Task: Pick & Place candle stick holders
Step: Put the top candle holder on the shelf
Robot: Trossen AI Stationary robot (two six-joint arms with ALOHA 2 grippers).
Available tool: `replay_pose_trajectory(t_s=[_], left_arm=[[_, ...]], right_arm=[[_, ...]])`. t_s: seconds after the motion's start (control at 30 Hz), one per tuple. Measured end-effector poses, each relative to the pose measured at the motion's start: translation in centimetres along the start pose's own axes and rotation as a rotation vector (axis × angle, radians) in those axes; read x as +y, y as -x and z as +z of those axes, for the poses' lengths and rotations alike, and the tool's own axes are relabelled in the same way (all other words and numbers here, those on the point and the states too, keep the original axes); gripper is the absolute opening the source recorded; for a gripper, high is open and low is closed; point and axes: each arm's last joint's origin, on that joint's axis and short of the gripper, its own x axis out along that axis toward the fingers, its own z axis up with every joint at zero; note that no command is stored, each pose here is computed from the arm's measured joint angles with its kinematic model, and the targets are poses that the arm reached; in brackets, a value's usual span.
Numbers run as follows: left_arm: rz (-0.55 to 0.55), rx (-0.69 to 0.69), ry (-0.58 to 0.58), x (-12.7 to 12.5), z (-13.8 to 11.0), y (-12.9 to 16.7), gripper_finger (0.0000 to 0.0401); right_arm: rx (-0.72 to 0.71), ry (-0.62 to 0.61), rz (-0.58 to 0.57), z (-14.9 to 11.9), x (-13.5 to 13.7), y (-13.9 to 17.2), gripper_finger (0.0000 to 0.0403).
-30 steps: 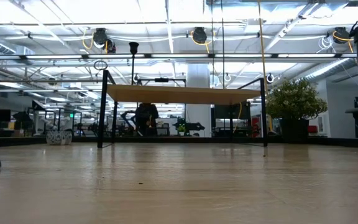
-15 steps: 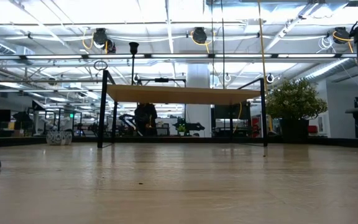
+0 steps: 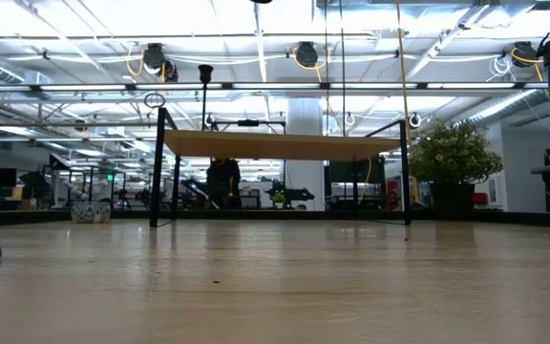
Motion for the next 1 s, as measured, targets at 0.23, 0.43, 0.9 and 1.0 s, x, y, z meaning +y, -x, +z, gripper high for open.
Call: replay_pose_trajectory(t_s=[0.23,0.43,0.9,1.0], left_arm=[[0.026,0.031,0.014,0.9,-0.3,0.2,0.0012],[0.054,0.052,0.026,1.6,-0.4,0.5,0.0039],[0.219,0.212,0.034,3.0,-0.9,3.0,0.0045],[0.268,0.277,0.030,3.0,-1.1,4.0,0.0046]], right_arm=[[0.013,-0.004,-0.054,-0.2,-0.9,0.1,0.0014],[0.028,0.000,-0.105,-0.4,-1.4,0.3,0.0014],[0.047,0.011,-0.190,-0.5,-2.1,0.5,0.0013],[0.046,0.010,-0.199,-0.5,-2.4,0.6,0.0013]])
